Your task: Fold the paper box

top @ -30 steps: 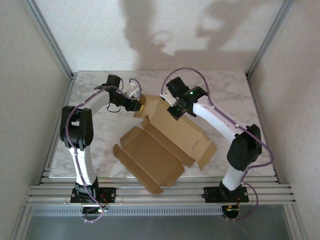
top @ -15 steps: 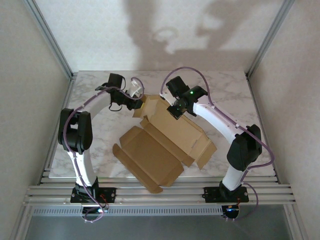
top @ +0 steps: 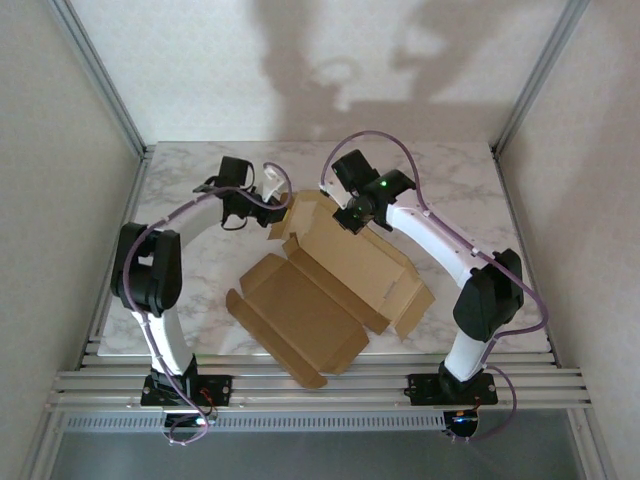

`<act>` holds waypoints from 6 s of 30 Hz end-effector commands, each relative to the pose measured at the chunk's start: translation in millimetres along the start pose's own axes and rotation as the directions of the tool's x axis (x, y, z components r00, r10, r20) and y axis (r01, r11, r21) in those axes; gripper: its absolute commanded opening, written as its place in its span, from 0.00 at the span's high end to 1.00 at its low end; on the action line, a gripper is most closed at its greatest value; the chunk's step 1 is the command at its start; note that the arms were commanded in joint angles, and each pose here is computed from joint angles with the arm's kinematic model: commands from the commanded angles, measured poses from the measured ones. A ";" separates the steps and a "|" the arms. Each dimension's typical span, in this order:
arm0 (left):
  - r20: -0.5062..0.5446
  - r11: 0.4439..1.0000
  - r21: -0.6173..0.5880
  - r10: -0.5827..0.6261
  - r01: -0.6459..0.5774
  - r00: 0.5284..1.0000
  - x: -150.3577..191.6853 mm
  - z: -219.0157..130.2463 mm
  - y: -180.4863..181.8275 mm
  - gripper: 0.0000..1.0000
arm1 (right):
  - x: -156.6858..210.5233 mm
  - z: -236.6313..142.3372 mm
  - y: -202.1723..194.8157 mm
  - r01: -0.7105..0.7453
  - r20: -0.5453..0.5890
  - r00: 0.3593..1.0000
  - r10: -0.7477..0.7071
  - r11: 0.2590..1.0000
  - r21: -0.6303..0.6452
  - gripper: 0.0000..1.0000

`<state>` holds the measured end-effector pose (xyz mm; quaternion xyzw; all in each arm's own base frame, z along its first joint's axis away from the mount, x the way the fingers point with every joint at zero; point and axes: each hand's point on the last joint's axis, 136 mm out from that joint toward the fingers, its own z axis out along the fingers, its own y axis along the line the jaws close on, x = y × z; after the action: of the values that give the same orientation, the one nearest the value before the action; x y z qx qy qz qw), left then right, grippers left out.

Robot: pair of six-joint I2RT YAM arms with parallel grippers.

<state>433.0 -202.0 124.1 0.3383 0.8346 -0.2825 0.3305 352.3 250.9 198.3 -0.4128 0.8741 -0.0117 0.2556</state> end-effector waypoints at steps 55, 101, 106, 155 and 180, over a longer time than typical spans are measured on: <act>0.283 0.985 -0.146 -0.048 0.092 0.958 -10.5 11.4 -57.4 0.94 | -20.1 27.8 -7.0 -0.578 0.090 0.792 0.604 0.789 -0.211 1.00; 0.220 0.994 -0.105 0.036 -0.013 0.975 43.3 48.0 -99.8 0.87 | -29.9 12.7 -12.5 -0.416 0.304 0.849 0.432 0.901 -0.119 0.88; 0.233 0.997 -0.078 0.046 -0.029 0.971 40.0 47.8 -102.1 0.87 | -36.5 0.9 -23.0 -0.438 0.324 0.809 0.490 0.871 -0.222 0.81; 0.171 0.999 -0.036 0.031 -0.025 0.985 16.6 58.5 -92.5 0.88 | -24.4 54.4 -13.1 -0.591 0.314 0.544 0.778 0.621 -0.515 0.34; 0.157 1.000 -0.028 0.016 -0.012 0.987 5.4 51.5 -93.0 0.86 | -0.6 84.8 -0.4 -0.603 0.275 0.615 0.739 0.666 -0.440 0.37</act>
<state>375.0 -291.0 102.8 0.3145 0.8104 -0.2844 0.4043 402.2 270.3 159.5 -0.0618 0.8488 0.3450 0.3958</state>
